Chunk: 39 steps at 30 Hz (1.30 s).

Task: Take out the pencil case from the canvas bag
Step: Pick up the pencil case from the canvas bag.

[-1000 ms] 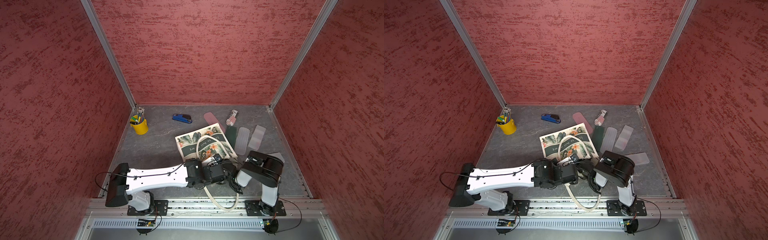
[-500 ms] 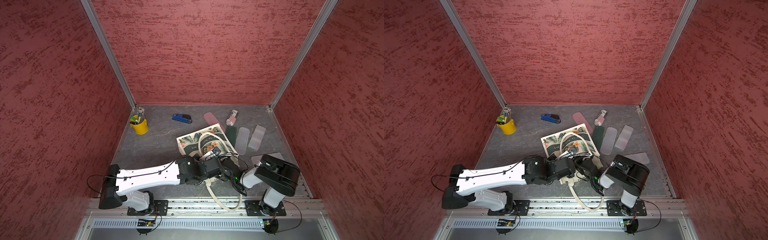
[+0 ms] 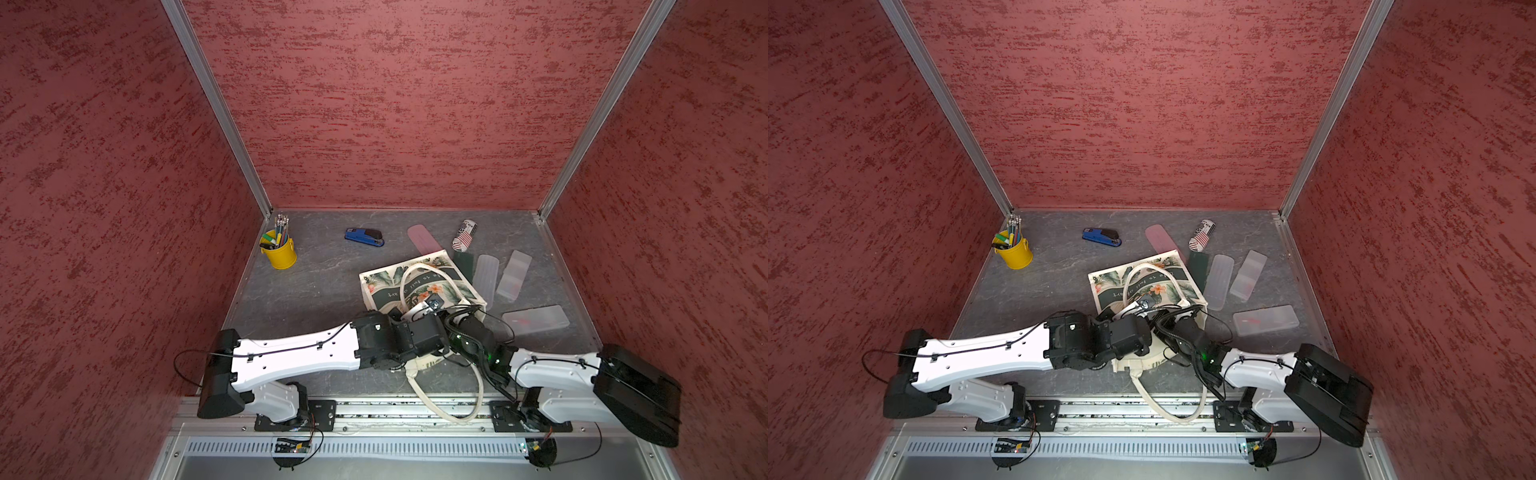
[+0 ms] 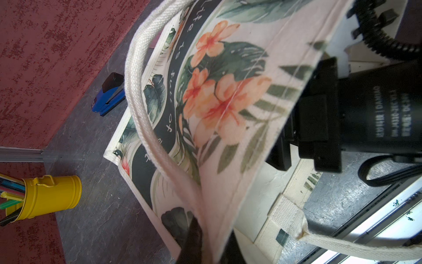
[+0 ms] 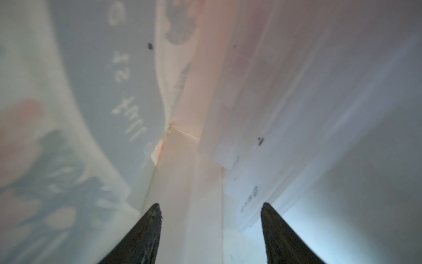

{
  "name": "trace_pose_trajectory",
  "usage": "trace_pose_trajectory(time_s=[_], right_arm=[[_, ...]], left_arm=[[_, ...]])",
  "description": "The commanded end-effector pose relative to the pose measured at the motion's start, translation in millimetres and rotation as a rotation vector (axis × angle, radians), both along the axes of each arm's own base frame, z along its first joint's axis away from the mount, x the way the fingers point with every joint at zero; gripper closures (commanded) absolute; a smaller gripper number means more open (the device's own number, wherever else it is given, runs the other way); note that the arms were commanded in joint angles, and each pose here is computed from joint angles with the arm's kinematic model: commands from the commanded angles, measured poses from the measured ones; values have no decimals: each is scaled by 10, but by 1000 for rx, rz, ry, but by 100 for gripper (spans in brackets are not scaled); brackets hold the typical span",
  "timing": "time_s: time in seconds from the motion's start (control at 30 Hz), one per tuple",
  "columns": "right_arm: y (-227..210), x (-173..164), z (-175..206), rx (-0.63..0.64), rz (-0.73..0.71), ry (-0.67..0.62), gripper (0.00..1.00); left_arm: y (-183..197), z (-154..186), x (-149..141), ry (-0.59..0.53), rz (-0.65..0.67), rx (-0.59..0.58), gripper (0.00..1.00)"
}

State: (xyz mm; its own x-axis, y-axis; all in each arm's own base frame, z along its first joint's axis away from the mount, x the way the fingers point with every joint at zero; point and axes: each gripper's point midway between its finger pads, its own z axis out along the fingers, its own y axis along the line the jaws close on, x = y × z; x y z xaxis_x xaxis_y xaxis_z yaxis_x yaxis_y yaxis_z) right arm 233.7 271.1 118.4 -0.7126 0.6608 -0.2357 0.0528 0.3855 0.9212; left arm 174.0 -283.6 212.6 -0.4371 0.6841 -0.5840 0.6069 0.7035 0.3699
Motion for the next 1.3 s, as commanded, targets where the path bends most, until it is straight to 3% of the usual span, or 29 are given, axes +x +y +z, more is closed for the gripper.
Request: trace_pose_trajectory(time_s=[0.0,0.27,0.5,0.8,0.87,1.13,1.27], right_arm=[[17,-91,-270,-40,37,74,30],[144,-84,-548,-19,50,141,29],[426,190,-638,5,24,92,35],[604,173,-542,101,88,52,78],[562,127,-501,76,102,49,81],[443,-81,-168,-75,165,-24,83],[544,-182,269,-82,259,-175,79]], left_arm=[[-37,93,18,-18,10,-40,100],[-80,103,-16,-14,1,-57,100],[-30,24,-73,-5,15,-51,100],[222,86,-31,9,84,-113,100],[268,122,16,3,103,-147,100],[443,291,225,-39,193,-248,100],[506,347,343,-68,230,-252,100]])
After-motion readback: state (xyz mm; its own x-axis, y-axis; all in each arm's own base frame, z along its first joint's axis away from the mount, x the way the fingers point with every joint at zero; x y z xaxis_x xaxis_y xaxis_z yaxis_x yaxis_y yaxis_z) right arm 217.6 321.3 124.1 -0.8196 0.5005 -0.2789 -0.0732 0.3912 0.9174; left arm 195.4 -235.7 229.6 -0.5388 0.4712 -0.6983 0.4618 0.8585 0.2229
